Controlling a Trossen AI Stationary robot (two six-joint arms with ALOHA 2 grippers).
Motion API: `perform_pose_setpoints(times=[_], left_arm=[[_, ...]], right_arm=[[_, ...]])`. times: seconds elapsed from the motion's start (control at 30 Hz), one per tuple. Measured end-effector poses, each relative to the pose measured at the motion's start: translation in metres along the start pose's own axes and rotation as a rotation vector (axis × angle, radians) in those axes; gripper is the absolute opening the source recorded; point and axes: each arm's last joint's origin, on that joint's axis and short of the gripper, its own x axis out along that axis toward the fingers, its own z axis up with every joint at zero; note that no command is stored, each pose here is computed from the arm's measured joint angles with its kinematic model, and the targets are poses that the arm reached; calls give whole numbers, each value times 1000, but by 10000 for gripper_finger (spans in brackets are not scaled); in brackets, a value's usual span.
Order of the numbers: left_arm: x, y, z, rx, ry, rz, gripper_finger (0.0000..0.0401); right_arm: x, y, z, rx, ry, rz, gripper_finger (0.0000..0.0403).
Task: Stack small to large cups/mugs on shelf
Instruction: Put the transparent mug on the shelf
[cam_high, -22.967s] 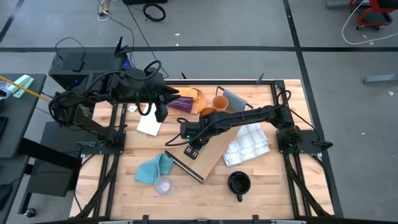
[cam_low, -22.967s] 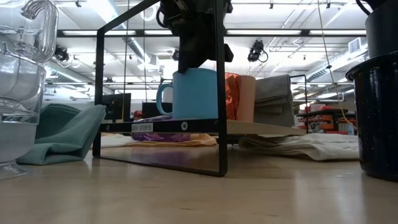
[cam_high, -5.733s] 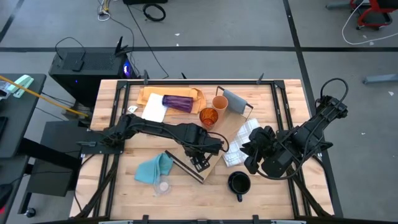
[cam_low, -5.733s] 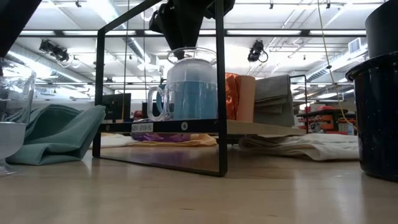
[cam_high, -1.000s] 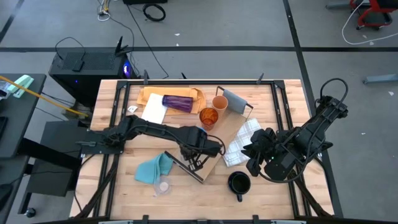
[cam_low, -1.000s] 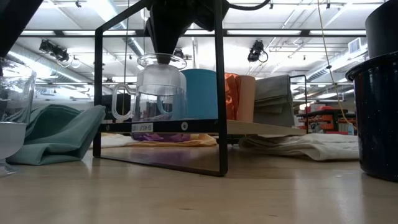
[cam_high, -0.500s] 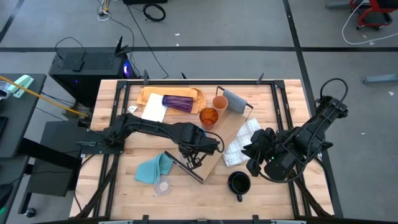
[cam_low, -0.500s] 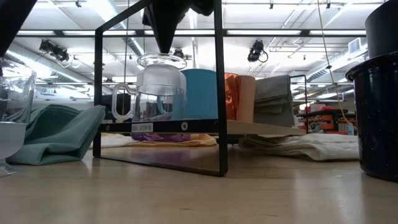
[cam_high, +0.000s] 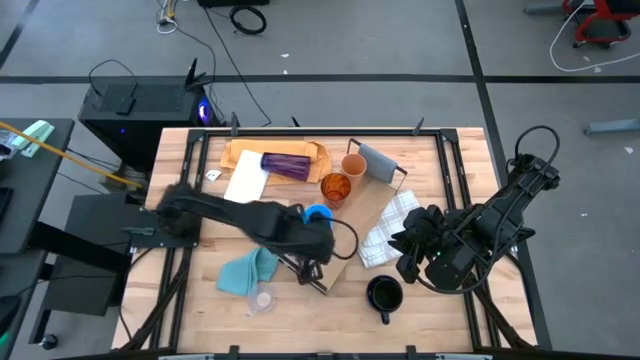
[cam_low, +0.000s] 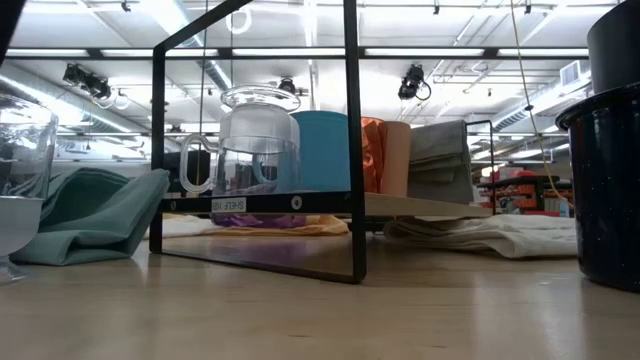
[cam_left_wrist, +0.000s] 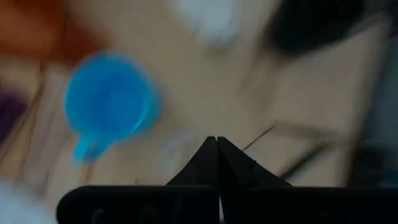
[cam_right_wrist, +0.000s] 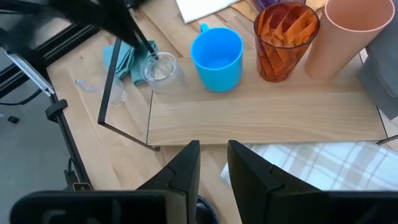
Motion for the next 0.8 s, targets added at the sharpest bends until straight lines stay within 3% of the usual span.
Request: perform_pose_setpoints(times=[0.13, 0.37, 0.5, 0.63, 0.8], left_arm=[[-59, 6, 7, -16, -294, -95, 1], [-155, 55, -11, -26, -605, -1, 0], [-198, 50, -3, 51, -908, -174, 0], [-198, 24, 12, 191, -1049, -353, 0], [-152, -9, 28, 277, -970, -439, 0]], right_arm=[[0, 0, 0, -1, 0, -1, 89], [0, 0, 0, 11, -1, 2, 89], [0, 0, 0, 6, -5, 1, 89], [0, 0, 1, 2, -23, -6, 89], [0, 0, 1, 2, -22, -8, 89]])
